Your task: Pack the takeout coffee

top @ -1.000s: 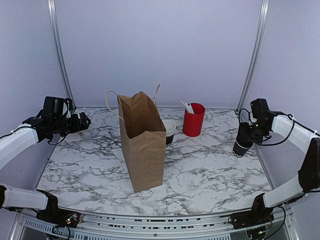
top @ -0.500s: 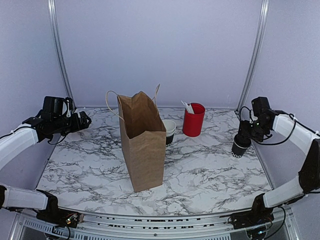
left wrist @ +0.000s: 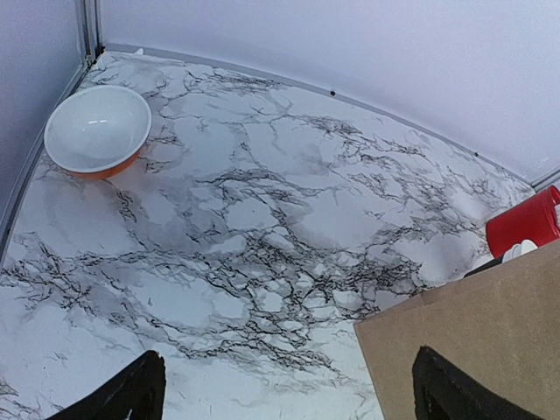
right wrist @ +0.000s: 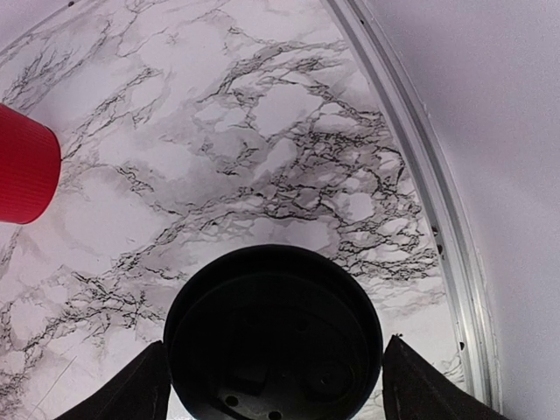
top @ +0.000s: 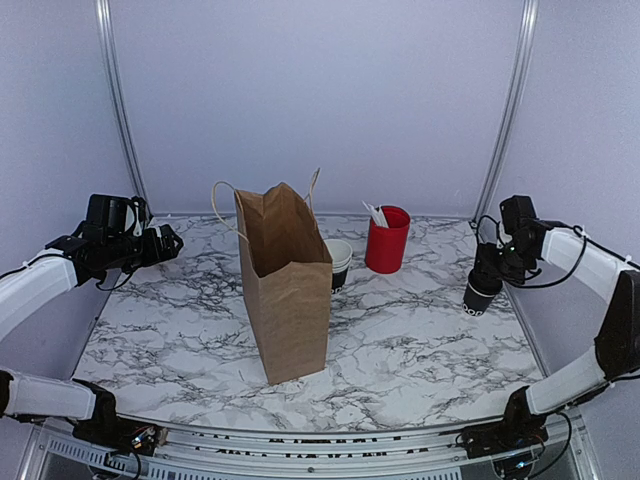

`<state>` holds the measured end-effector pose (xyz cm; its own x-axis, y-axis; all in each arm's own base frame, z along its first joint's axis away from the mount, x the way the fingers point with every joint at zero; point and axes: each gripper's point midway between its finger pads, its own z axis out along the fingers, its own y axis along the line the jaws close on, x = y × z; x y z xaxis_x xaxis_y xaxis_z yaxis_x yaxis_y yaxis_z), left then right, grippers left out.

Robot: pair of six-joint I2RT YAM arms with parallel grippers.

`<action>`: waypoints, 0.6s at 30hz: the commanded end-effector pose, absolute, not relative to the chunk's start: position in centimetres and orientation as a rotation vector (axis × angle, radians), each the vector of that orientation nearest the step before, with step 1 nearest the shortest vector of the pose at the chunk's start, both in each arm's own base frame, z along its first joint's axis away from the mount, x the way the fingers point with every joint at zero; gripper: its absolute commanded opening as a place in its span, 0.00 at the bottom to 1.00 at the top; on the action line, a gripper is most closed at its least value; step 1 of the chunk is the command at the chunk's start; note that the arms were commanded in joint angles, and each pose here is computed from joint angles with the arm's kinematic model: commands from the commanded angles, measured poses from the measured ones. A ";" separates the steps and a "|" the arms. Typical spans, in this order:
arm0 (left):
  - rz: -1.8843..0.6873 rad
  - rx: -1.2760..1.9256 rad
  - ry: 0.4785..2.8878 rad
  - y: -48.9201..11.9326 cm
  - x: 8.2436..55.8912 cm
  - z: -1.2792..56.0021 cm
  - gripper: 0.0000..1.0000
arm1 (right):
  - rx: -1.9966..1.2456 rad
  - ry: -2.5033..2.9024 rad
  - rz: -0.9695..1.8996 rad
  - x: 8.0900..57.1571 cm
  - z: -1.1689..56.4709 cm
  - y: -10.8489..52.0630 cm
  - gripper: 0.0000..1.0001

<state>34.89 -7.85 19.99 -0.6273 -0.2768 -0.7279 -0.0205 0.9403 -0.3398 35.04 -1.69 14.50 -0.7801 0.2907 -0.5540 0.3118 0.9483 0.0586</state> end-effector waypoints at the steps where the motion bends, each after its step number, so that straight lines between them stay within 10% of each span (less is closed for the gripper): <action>1: -0.391 -0.214 2.195 -7.7 35.0 20.6 0.99 | 0.420 2.498 -0.045 35.8 14.5 -1.8 0.81; 18: -0.399 -0.215 2.201 -7.9 35.0 20.4 0.99 | 0.440 2.538 -0.072 35.4 12.4 -2.1 0.76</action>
